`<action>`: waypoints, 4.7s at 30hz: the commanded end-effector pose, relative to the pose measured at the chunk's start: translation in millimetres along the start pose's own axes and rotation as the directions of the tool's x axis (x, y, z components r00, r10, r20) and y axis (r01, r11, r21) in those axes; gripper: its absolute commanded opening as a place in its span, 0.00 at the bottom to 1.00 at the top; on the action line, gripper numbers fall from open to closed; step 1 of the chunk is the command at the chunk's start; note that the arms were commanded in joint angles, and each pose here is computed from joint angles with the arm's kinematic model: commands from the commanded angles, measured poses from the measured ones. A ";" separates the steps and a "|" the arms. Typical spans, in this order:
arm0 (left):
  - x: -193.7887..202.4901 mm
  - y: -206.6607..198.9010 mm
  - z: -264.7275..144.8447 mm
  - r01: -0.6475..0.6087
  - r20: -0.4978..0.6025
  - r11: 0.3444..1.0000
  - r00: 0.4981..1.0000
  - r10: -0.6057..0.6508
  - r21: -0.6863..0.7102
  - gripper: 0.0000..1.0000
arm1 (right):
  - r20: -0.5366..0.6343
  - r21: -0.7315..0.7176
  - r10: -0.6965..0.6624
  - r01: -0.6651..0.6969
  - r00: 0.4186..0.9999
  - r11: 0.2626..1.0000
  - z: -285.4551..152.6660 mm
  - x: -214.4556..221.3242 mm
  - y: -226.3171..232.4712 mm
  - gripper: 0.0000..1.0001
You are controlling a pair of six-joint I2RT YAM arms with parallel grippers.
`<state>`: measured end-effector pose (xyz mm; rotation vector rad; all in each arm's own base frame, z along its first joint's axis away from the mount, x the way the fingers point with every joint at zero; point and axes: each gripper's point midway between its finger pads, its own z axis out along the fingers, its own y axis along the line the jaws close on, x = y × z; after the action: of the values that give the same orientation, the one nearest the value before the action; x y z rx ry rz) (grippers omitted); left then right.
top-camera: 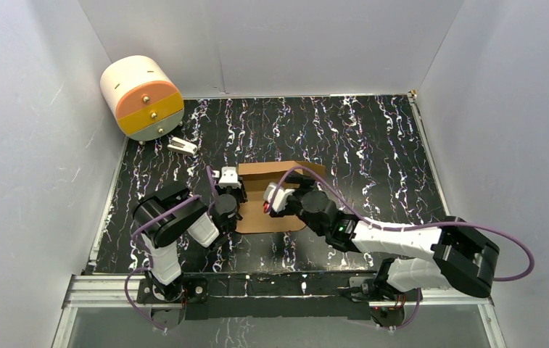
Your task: Fold the paper box
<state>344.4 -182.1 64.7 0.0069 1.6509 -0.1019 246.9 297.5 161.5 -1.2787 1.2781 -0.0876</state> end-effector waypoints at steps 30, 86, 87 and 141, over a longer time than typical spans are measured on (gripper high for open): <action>-60.3 -27.7 -70.5 0.330 -0.357 0.944 0.885 -0.300 0.026 0.86 | 0.148 0.047 0.809 -0.821 0.568 0.568 -7.6 127.3 -111.7 0.95; -13.3 -146.8 -72.9 -0.026 -0.179 0.910 0.978 0.109 0.414 0.86 | 0.111 -0.313 0.741 -0.684 0.662 0.658 11.8 90.5 -17.6 0.13; -10.2 -145.8 -71.3 -0.048 -0.171 0.911 0.977 0.129 0.410 0.86 | 0.114 -0.314 0.739 -0.682 0.664 0.661 11.8 89.7 -17.6 0.12; -8.7 -114.1 -31.2 -0.003 -0.029 0.989 1.000 0.008 0.149 0.58 | 0.116 -0.345 0.714 -0.646 0.691 0.681 7.8 83.8 -12.3 0.11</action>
<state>298.6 -301.8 52.5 0.2941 1.7271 -0.1359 291.8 238.3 97.4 -0.8858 1.5927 0.8096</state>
